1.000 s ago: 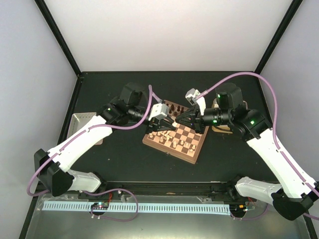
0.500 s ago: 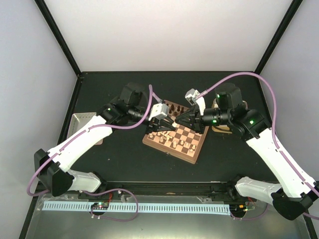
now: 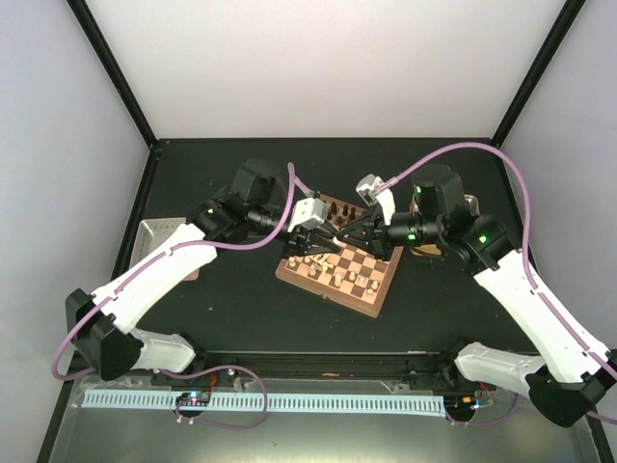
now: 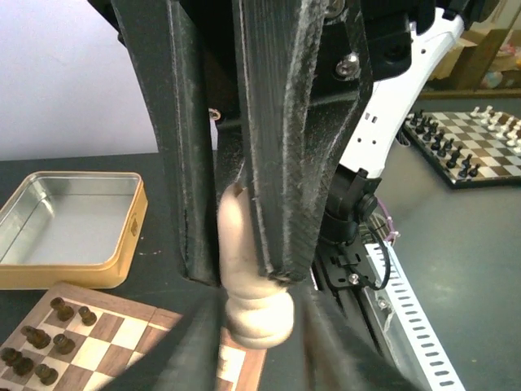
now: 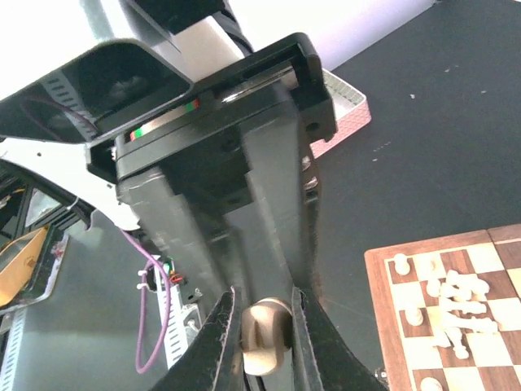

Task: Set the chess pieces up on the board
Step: Place the chess piece on the chessboard.

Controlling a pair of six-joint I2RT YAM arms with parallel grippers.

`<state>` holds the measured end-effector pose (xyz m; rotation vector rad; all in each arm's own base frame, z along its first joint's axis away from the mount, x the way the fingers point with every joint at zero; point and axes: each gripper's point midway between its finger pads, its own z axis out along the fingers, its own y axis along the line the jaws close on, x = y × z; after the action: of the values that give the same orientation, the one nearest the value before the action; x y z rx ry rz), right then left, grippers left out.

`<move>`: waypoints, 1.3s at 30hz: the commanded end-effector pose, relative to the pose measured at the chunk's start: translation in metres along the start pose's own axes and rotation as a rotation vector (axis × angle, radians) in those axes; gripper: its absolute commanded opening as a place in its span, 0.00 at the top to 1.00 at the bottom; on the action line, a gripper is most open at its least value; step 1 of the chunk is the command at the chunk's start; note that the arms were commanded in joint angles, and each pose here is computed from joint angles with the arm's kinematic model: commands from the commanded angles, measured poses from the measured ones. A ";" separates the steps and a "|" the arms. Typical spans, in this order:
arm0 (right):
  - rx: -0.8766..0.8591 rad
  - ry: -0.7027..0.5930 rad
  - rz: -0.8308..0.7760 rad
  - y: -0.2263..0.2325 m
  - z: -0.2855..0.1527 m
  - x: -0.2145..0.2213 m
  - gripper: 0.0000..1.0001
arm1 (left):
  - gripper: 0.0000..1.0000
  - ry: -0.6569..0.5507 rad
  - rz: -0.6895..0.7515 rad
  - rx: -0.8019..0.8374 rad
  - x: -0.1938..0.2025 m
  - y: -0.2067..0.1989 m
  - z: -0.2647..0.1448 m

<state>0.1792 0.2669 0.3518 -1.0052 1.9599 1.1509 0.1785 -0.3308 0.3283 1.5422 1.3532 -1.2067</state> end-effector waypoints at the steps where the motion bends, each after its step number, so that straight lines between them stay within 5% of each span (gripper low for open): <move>1: 0.087 -0.077 0.025 -0.012 -0.004 -0.010 0.99 | 0.56 -0.029 0.035 -0.056 -0.020 0.007 -0.006; 3: 0.168 -0.114 0.046 -0.027 -0.005 -0.012 0.99 | 0.36 -0.027 -0.024 -0.145 -0.020 0.020 -0.009; 6: 0.343 -0.157 0.113 -0.063 -0.007 -0.005 0.99 | 0.26 -0.047 -0.106 -0.330 -0.019 0.043 -0.025; 14: 0.703 -0.125 0.190 -0.118 0.009 0.039 0.99 | 0.19 -0.153 -0.493 -0.880 -0.004 0.086 -0.099; 28: 0.791 0.144 0.306 -0.132 0.079 0.176 0.99 | 0.16 -0.254 -0.578 -0.980 0.044 0.050 -0.128; 39: 0.877 0.226 0.348 -0.151 0.089 0.215 0.96 | 0.16 -0.198 -0.615 -1.005 0.066 0.056 -0.123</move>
<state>0.2043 0.2341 0.0747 -0.4011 2.5566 0.2409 0.2498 -0.2081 0.2979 0.3373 1.9280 -0.7483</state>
